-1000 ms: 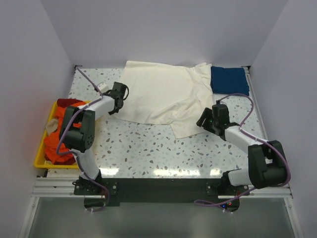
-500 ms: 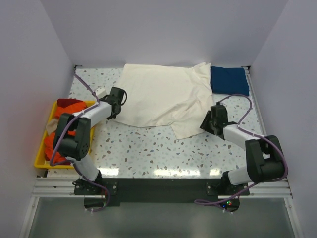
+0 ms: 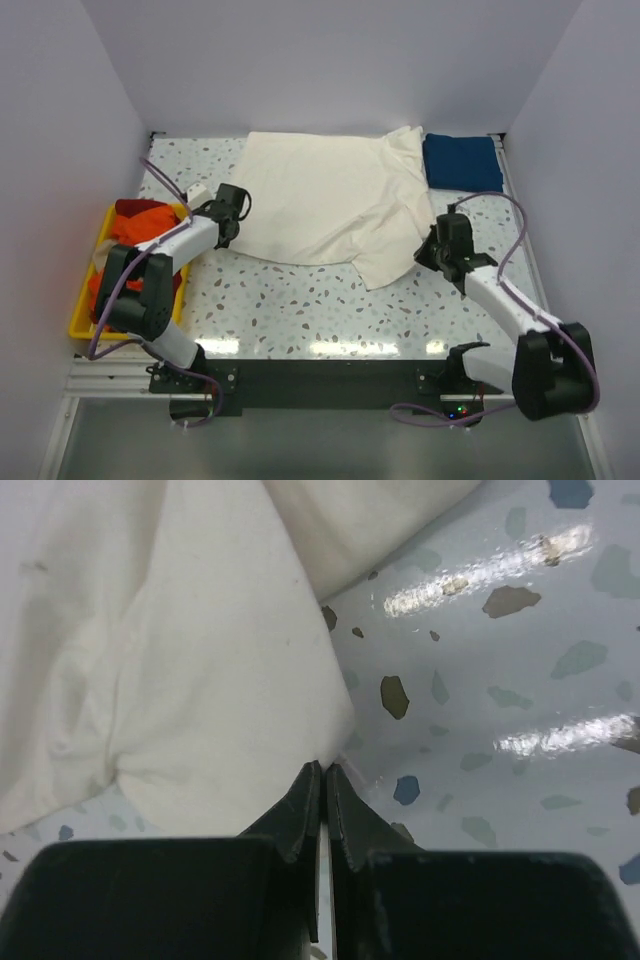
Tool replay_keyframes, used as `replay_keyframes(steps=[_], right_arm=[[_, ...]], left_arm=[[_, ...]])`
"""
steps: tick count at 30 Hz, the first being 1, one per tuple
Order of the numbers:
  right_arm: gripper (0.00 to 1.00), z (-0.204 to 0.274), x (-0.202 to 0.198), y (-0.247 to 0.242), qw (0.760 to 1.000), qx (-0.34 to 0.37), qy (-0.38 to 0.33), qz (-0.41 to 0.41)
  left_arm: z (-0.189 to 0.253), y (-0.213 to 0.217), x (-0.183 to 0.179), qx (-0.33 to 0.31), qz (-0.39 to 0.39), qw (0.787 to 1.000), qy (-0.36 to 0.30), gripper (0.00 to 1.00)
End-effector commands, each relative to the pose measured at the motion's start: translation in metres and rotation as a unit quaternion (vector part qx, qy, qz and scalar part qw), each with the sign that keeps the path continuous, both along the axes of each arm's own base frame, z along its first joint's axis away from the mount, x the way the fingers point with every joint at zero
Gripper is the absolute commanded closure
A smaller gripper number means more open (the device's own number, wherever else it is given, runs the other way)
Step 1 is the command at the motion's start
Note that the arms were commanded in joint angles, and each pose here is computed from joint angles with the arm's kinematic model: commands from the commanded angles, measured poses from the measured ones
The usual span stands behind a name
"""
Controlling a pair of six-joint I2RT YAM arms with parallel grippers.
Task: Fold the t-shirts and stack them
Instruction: Flatten the tshirt out
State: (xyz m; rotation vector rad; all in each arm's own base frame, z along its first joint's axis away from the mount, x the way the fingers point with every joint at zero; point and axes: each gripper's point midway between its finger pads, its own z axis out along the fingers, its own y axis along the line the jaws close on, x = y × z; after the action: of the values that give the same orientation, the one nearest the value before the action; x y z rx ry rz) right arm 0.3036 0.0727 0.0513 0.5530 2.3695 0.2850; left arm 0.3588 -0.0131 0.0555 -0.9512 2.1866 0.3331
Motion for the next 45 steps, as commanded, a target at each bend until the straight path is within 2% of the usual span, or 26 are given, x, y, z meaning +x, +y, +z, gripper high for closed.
replay_keyframes(steps=[1, 7, 10, 19, 26, 32, 36, 45], right_arm=[[1.0, 0.05, -0.014, -0.018, 0.998, -0.024, -0.047, -0.025], [1.0, 0.094, -0.059, -0.03, 0.996, -0.022, -0.08, -0.033], [1.0, 0.099, -0.086, -0.034, 0.997, -0.017, -0.067, -0.036], [1.0, 0.135, -0.159, -0.015, 0.991, 0.096, -0.089, -0.021], [1.0, 0.161, -0.193, -0.011, 0.983, 0.134, -0.125, -0.006], [1.0, 0.159, -0.179, -0.011, 0.986, 0.113, -0.118, 0.003], [1.0, 0.161, -0.144, -0.008, 0.987, 0.099, -0.124, 0.002], [1.0, 0.152, -0.068, -0.024, 0.994, 0.009, -0.101, -0.031]], left_arm=[[0.016, 0.0, 0.002, -0.005, 0.003, 0.999, -0.037, 1.0], [0.016, 0.0, -0.02, -0.022, -0.003, 0.999, -0.045, 1.0], [0.017, -0.001, -0.029, -0.03, -0.006, 0.998, -0.051, 1.0], [0.012, 0.0, -0.073, -0.058, -0.017, 0.996, -0.067, 1.0], [0.008, 0.001, -0.088, -0.065, -0.028, 0.995, -0.072, 1.0], [0.021, -0.003, -0.081, -0.07, -0.043, 0.993, -0.089, 0.98], [0.038, -0.012, -0.059, -0.073, -0.057, 0.991, -0.099, 0.96], [0.05, -0.022, -0.012, -0.056, -0.064, 0.993, -0.084, 0.93]])
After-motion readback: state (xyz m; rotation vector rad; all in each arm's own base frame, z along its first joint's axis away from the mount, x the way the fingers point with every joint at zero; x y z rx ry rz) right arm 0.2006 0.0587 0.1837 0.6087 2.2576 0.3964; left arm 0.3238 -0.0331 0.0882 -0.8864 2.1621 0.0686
